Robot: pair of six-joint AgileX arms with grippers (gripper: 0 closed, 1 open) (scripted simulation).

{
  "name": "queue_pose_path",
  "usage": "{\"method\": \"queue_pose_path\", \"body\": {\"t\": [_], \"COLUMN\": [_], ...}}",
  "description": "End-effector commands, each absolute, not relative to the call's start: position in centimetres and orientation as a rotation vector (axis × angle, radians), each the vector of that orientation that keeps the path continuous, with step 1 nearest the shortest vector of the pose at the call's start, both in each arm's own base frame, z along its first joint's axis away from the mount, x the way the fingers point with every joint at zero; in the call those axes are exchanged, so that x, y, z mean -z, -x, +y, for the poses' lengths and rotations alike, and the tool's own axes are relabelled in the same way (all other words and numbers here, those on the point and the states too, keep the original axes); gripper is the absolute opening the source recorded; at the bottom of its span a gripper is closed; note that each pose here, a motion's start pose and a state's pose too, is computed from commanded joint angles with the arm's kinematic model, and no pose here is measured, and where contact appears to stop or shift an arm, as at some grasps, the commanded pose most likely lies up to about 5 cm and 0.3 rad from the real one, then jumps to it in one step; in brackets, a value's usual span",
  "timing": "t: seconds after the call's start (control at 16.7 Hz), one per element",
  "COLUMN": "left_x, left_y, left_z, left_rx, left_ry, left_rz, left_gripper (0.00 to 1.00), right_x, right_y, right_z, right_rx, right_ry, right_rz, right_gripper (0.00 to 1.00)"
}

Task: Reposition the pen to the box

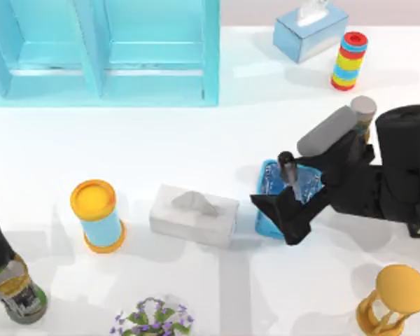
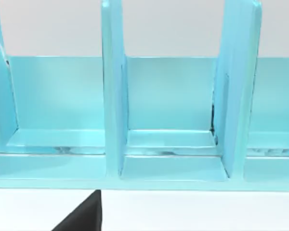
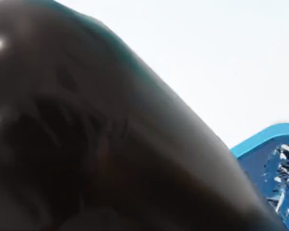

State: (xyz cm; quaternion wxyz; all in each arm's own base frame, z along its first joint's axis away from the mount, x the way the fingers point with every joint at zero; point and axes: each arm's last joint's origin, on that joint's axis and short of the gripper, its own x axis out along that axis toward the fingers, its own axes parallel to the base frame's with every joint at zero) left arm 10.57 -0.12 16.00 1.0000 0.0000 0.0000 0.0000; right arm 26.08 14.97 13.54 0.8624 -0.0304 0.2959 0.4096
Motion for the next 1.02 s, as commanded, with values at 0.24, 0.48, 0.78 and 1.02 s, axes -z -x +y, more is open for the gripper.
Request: {"method": "queue_pose_path", "body": {"t": [0.24,0.48,0.78,1.02], "left_x": [-16.0,-16.0,-16.0,-16.0], "left_y": [-10.6,-10.6,-10.6,-10.6], "left_z": [-0.1,-0.1,-0.1,-0.1], "left_rx": [0.0,0.0,0.0,0.0], "left_ry": [0.0,0.0,0.0,0.0], "left_rz": [0.0,0.0,0.0,0.0], "left_gripper": [1.0,1.0,1.0,1.0], "right_x": [-12.0,-11.5,-11.5,-11.5], "right_y": [-28.3,-29.4,-29.4,-29.4], "right_z": [17.1,17.7,17.7,17.7], "right_rx": [-0.862,-0.859,-0.859,-0.859], "right_ry": [0.064,0.063,0.063,0.063], "right_rz": [0.624,0.622,0.622,0.622], "right_gripper": [1.0,1.0,0.85,0.55]}}
